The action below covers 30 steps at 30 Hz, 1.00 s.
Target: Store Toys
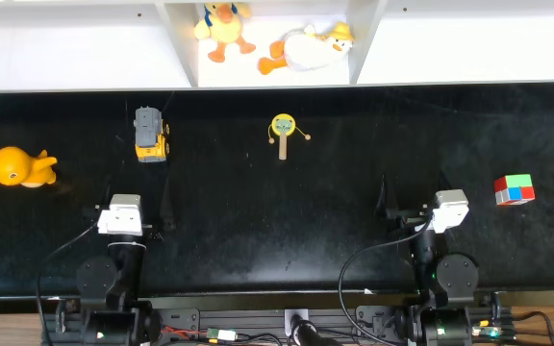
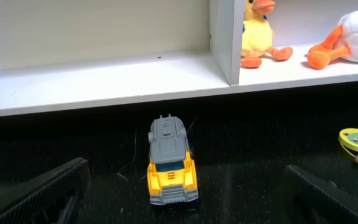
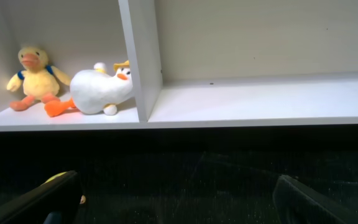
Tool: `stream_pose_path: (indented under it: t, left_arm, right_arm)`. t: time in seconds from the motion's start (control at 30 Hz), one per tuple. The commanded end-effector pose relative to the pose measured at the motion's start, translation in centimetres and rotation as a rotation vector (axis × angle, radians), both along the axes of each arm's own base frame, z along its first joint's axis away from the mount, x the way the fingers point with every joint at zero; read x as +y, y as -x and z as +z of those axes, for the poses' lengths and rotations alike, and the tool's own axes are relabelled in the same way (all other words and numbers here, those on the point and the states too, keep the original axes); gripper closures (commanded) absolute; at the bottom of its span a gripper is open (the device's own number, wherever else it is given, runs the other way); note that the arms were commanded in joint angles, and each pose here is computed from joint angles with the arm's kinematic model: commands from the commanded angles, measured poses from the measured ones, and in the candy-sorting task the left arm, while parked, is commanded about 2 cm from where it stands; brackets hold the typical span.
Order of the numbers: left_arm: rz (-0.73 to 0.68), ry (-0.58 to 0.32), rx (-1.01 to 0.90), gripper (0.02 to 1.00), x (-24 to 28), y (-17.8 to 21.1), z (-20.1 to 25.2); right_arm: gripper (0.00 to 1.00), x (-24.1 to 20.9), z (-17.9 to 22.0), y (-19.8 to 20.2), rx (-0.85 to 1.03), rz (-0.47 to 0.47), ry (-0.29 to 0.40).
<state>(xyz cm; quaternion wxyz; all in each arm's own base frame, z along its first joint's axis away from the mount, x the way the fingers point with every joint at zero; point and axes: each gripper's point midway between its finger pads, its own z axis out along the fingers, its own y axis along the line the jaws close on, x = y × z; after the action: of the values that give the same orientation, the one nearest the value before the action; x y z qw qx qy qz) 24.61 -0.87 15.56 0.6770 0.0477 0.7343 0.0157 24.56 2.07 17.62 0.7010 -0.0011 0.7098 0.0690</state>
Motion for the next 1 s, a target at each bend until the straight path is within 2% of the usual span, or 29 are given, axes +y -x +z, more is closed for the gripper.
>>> stream_pose_path:
  t: [0.03,0.2,1.0]
  left_arm:
    - [-0.005,-0.022,-0.004,0.02,-0.1,0.1,0.0]
    - [-0.005,-0.023,-0.004,0.02,-0.1,0.1,0.0]
    - [-0.006,-0.023,-0.004,0.02,-0.1,0.1,0.0]
  right_arm:
    - [0.005,0.4,-0.4,0.0,0.002,0.016,-0.001]
    - [0.007,1.8,-0.4,0.2,0.004,0.074,0.003]
    - [0.007,1.9,-0.5,0.2,0.005,0.074,0.004]
